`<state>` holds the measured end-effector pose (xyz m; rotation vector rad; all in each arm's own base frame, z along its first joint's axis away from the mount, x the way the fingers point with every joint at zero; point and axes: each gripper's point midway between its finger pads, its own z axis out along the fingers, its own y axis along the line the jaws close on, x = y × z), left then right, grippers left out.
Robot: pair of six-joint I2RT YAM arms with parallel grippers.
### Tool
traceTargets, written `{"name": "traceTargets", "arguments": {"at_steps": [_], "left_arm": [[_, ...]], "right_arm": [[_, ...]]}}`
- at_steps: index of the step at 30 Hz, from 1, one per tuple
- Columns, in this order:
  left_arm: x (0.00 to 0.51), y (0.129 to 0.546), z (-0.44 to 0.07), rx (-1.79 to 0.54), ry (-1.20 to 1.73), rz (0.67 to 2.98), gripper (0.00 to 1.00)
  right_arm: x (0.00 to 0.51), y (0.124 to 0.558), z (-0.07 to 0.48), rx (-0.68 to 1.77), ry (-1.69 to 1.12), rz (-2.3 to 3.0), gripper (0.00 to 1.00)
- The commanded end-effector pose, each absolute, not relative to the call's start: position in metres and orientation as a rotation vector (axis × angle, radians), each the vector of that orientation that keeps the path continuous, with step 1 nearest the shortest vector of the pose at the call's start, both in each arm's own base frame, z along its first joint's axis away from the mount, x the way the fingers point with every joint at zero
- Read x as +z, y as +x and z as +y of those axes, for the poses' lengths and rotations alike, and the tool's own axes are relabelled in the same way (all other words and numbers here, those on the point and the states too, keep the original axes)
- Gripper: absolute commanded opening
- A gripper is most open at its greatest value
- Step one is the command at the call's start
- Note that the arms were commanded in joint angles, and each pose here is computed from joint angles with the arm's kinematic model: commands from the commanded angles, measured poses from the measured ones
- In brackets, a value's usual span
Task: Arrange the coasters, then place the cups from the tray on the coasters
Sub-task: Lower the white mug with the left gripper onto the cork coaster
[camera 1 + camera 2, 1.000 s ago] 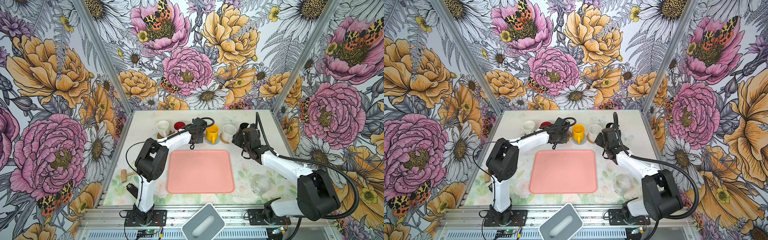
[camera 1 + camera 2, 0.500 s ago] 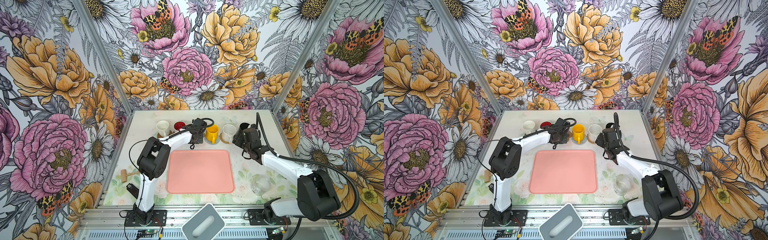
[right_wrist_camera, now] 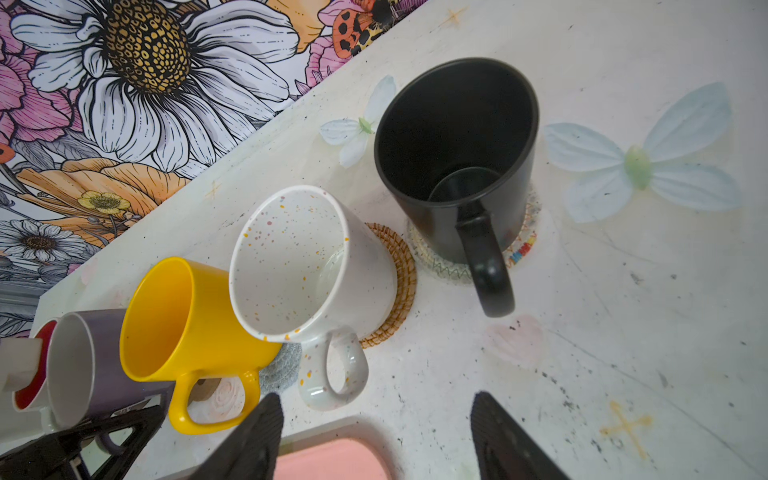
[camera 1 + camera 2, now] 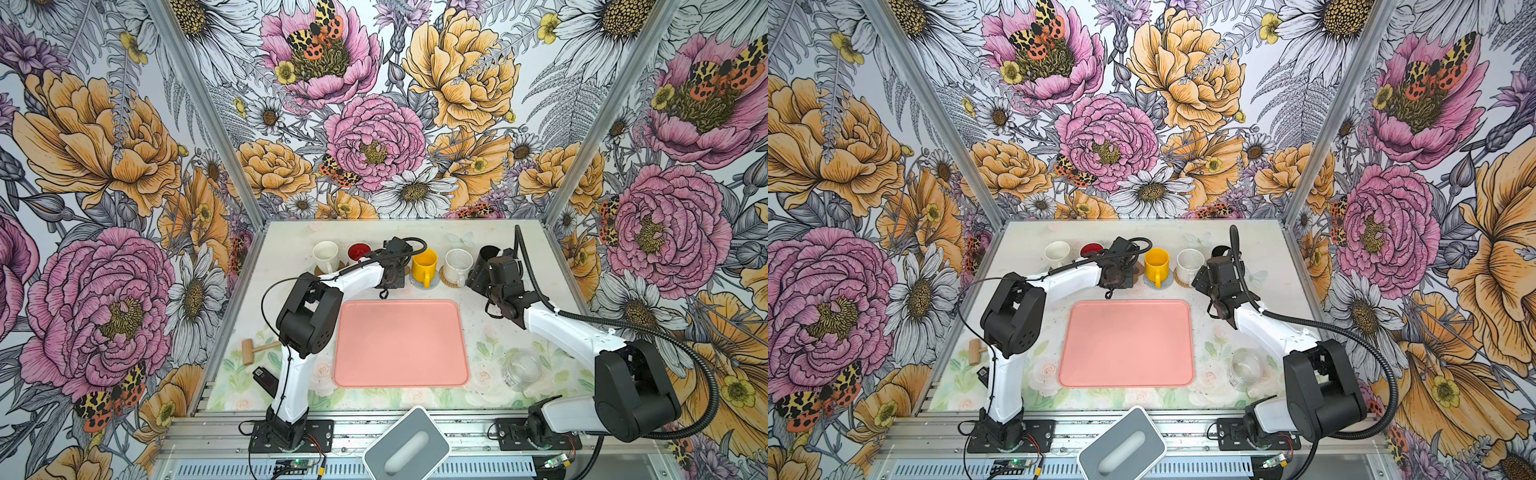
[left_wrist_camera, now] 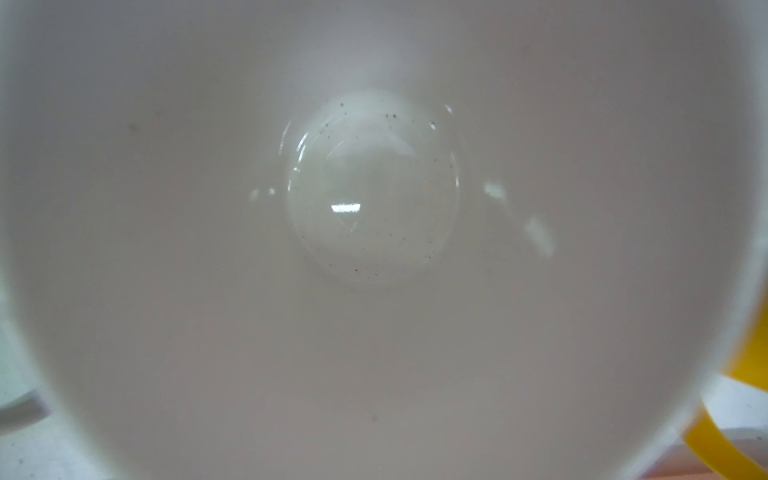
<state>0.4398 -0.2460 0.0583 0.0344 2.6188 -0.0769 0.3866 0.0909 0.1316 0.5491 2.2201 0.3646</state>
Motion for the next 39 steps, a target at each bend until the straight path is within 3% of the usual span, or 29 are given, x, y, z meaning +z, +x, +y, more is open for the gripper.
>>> {"name": "traceTargets", "arguments": {"at_steps": [1, 6, 10, 18, 26, 39], "left_arm": [[0.082, 0.463, -0.251, -0.127, 0.002, 2.533, 0.0], [0.078, 0.462, -0.25, -0.134, -0.003, 2.553, 0.01], [0.076, 0.462, -0.247, -0.124, -0.009, 2.566, 0.12], [0.077, 0.457, -0.251, -0.165, 0.002, 2.58, 0.21], [0.08, 0.456, -0.254, -0.187, 0.005, 2.581, 0.25], [0.091, 0.451, -0.253, -0.205, 0.009, 2.569, 0.43]], "right_arm": [[0.14, 0.388, 0.089, 0.384, 0.551, 2.184, 0.73], [0.141, 0.388, 0.089, 0.39, 0.552, 2.181, 0.74], [0.14, 0.387, 0.088, 0.389, 0.553, 2.182, 0.74], [0.14, 0.387, 0.087, 0.393, 0.557, 2.178, 0.74], [0.141, 0.386, 0.087, 0.397, 0.556, 2.174, 0.73], [0.146, 0.385, 0.085, 0.399, 0.554, 2.161, 0.74]]}}
